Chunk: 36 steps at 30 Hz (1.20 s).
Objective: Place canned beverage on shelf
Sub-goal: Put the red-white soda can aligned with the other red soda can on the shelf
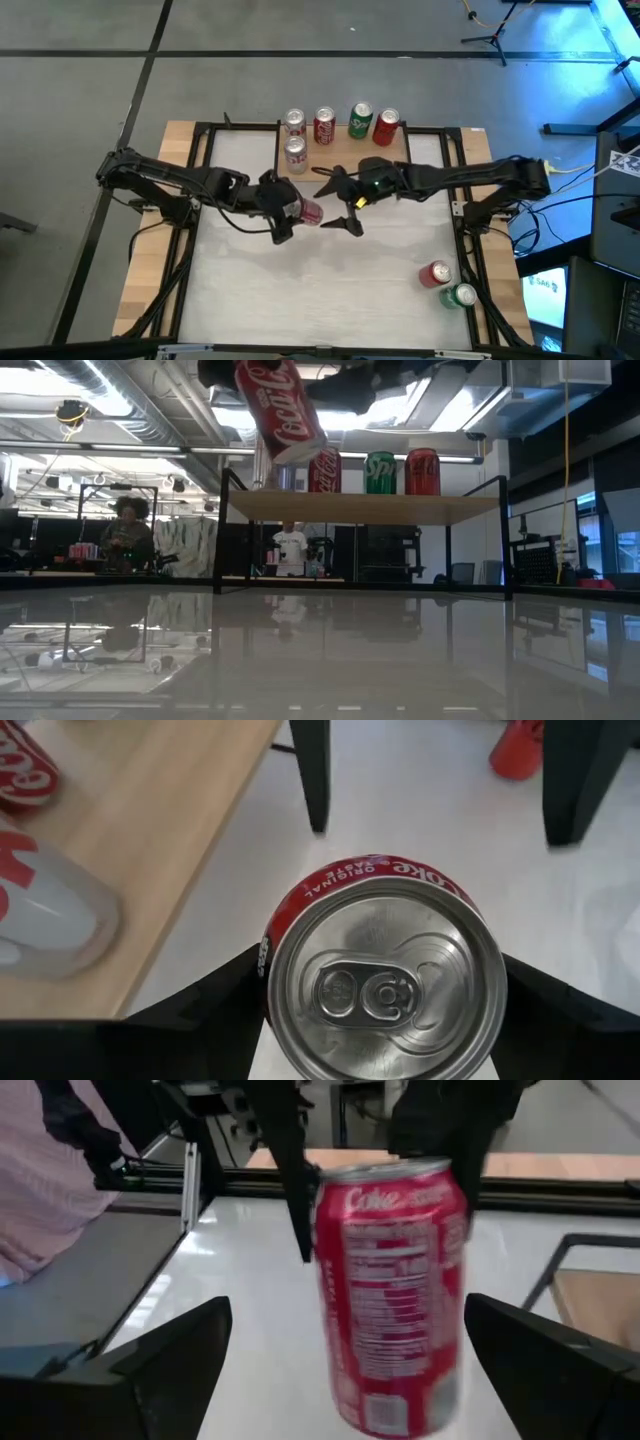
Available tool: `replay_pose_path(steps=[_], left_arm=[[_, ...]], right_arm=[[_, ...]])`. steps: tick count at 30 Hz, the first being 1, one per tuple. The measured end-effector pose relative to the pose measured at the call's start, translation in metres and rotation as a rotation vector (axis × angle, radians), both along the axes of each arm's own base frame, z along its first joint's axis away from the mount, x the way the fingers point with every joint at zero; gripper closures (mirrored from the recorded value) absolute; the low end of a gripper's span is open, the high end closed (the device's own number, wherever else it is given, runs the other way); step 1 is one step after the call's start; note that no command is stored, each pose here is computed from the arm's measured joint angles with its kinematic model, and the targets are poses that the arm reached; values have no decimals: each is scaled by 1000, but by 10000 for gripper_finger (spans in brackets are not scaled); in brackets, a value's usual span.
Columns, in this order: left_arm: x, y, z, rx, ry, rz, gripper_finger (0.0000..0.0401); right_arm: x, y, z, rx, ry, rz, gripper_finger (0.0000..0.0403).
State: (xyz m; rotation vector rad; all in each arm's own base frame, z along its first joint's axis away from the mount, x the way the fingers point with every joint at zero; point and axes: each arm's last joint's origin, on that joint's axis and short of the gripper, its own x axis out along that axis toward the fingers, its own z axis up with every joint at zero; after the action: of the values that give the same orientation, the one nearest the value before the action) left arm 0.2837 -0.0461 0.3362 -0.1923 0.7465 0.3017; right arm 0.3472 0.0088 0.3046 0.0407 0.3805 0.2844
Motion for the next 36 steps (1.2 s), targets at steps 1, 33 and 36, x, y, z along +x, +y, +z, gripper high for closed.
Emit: replay_pose_path(steps=[1,33,36], left_arm=[[0,0,1,-1,-7,0,121],[9,-1,11,22,-133,-19,114],[9,-1,11,19,-132,-22,114]], right_arm=[[2,0,-1,3,-5,-7,8],[19,6,-17,-34,-20,-86,57],[19,6,-17,-34,-20,-77,92]])
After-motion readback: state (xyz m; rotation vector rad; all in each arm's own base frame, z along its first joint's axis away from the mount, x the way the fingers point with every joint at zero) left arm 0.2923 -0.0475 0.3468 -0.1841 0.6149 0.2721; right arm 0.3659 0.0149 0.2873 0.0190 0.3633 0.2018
